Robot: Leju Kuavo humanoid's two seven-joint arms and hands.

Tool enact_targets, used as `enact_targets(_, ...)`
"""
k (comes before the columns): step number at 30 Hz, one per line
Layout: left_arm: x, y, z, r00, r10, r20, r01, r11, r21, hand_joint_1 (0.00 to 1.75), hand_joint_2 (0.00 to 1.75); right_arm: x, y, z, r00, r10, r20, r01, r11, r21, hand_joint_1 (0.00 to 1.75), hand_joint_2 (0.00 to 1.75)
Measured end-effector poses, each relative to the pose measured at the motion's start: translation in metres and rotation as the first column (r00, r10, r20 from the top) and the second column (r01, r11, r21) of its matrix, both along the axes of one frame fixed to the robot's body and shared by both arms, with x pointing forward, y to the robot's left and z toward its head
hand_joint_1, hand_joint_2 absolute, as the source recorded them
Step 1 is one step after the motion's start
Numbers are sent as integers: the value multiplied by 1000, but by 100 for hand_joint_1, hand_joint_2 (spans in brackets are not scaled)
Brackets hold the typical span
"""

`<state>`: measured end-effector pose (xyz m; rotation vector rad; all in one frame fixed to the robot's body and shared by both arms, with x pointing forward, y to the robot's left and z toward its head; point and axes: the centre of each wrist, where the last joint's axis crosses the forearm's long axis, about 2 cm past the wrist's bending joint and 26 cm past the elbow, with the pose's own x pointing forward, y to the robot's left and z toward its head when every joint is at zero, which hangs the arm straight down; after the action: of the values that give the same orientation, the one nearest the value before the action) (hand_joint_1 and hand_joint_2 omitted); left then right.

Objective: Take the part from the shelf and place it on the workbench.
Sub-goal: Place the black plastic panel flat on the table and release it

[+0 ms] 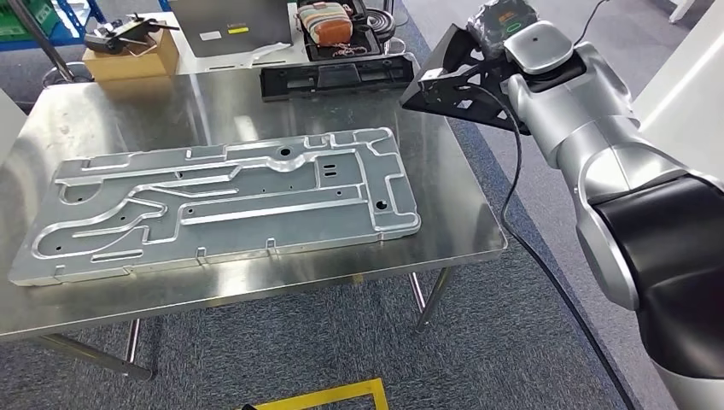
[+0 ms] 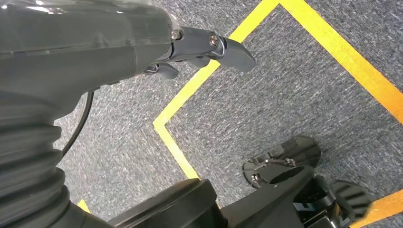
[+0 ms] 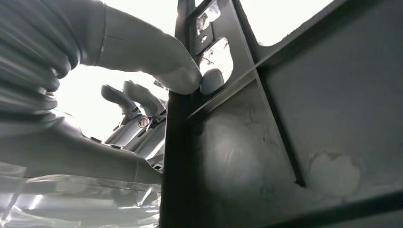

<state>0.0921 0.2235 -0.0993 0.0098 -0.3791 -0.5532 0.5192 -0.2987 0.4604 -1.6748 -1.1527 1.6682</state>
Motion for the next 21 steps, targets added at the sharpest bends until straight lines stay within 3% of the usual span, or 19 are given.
enact_targets(3, 0, 0, 0, 1000, 8, -7, -8, 1000, -2, 0, 175, 0, 9, -5, 1000, -14, -1, 14, 1000, -7, 175, 175)
enact_targets(6, 3, 0, 1, 1000, 2, -7, -2, 1000, -2, 0, 175, 0, 36, -18, 1000, 1, -9, -1, 1000, -13, 175, 175)
enact_targets(13, 28, -29, 12, 1000, 28, -5, -28, 999, 18, 0, 175, -13, 123, -81, 989, 122, -89, -125, 992, -30, 175, 175)
enact_targets(17, 31, -40, 15, 998, 62, -10, -62, 998, -6, 0, 175, -26, 154, -122, 970, 179, -162, -187, 982, -36, 175, 175)
enact_targets(21, 30, -41, 14, 997, 81, -9, -81, 997, -19, 0, 175, -35, 174, -137, 958, 211, -193, -225, 973, -50, 175, 175)
